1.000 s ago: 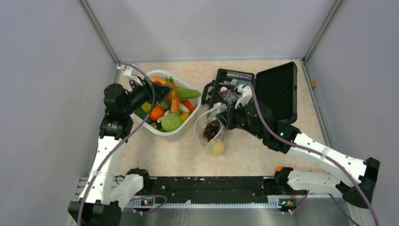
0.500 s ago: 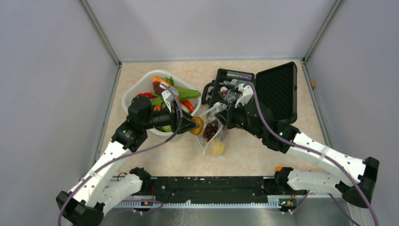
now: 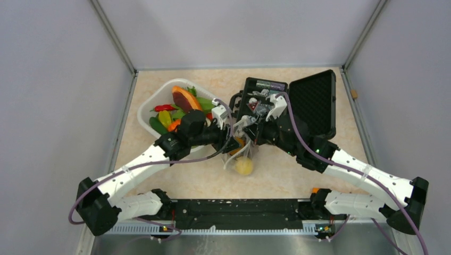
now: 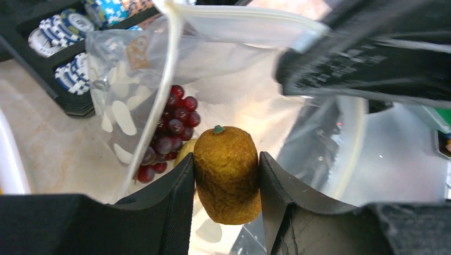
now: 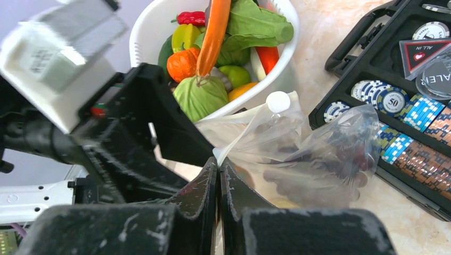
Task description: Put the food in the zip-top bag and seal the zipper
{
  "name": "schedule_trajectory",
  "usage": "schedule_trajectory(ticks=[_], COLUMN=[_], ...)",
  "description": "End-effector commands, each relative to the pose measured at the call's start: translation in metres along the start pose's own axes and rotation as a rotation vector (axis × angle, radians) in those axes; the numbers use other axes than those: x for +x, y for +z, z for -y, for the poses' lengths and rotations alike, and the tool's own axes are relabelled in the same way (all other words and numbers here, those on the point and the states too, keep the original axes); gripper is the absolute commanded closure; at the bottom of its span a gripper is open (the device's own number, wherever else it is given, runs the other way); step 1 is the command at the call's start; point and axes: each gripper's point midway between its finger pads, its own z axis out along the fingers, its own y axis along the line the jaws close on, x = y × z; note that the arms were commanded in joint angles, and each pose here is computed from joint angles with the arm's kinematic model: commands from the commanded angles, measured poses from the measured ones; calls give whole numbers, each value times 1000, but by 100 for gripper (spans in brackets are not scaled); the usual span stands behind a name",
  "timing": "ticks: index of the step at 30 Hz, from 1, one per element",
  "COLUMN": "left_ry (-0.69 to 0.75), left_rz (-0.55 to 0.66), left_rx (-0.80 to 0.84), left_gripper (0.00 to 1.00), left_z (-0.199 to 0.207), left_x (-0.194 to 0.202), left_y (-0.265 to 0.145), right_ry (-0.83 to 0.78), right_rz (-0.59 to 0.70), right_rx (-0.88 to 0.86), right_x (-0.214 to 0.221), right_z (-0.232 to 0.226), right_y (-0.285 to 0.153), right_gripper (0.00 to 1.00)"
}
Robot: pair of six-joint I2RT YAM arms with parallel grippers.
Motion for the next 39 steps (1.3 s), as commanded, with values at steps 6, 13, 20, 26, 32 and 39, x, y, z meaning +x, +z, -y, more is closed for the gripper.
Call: schedule_trajectory(ticks=[6, 13, 20, 26, 32, 39], left_ry=[38, 75, 127, 182, 113, -17], left_rz=[76, 104, 199, 273, 352, 327], left_rx=[-100, -70, -48, -161, -489, -994], left_gripper=[35, 16, 12, 6, 2, 1], left_z=[-12, 1, 25, 20, -30, -116], left_x=[-25, -36, -65, -83, -86, -54], left_y=[6, -7, -38, -69, -104, -155], right_ry=[31, 29, 30, 30, 36, 34], right_rz=[78, 78, 79, 71, 75, 62], right_rx=[-33, -20, 5, 3, -9, -17], right_x=[-22, -22, -19, -17, -19, -16], right_z=[-10, -7, -2, -2, -5, -6], right_y=[1, 1, 3, 4, 5, 6], right_gripper=[97, 97, 97, 97, 97, 97])
